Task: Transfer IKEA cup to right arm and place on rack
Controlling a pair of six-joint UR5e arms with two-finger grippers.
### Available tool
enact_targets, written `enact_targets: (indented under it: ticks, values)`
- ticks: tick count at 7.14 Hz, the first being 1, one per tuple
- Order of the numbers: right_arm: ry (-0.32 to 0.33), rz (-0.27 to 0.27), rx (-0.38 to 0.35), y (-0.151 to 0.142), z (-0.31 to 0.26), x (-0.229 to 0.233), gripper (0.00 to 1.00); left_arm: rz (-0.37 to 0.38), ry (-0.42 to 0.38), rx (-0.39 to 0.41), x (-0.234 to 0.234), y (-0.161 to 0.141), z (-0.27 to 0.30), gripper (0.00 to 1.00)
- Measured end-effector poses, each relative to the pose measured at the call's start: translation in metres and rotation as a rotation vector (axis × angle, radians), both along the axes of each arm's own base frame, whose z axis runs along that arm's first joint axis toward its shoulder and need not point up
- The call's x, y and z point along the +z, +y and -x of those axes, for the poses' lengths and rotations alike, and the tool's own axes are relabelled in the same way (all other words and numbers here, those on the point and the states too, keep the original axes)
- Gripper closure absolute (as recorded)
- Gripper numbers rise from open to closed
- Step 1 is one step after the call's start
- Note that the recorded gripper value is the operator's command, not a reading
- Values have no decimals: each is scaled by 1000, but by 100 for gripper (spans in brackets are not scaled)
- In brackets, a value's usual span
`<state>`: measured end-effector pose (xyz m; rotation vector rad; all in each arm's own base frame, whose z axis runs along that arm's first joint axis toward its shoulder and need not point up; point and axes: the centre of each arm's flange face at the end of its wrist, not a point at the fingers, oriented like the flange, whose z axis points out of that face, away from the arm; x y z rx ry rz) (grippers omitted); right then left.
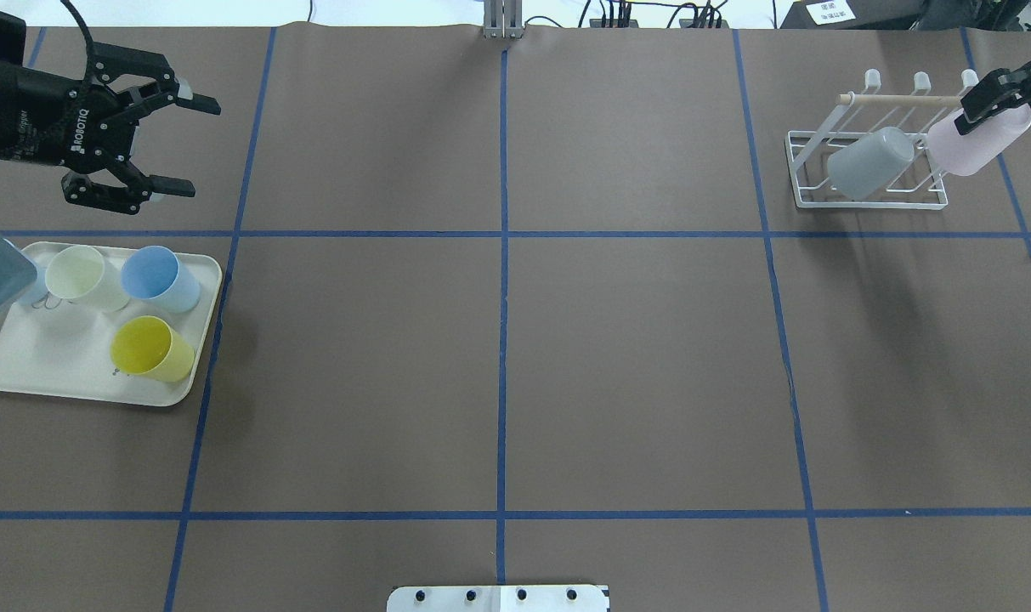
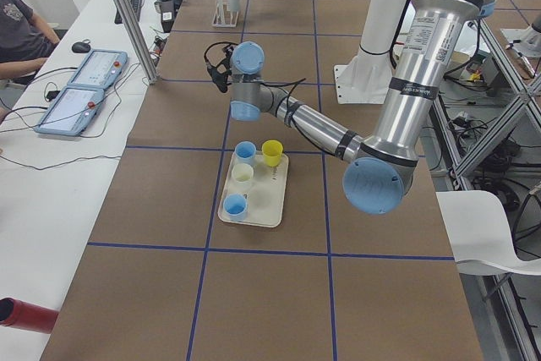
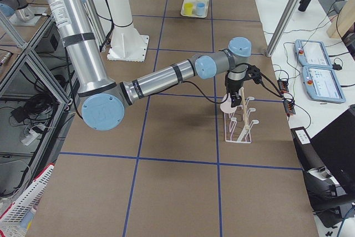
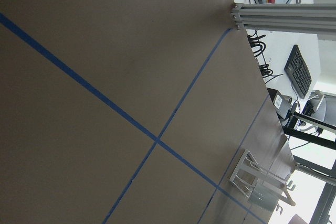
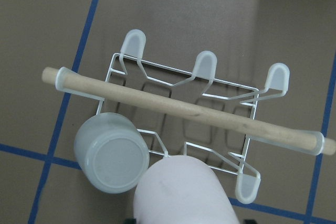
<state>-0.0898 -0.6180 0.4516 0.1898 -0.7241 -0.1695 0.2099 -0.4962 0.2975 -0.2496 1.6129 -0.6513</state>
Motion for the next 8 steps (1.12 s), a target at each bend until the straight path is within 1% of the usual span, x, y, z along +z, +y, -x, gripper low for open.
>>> enact_targets:
  ticks: [2,5,8]
  values:
    - [3,6,-9,-10,7,1,96,0,0,0,0,0,0,0]
    - [9,22,-25,-14,19,9,96,3,-2,0,2,1,0,0]
    - [9,31,-30,-27,25,9,96,5,-3,1,4,1,0,0]
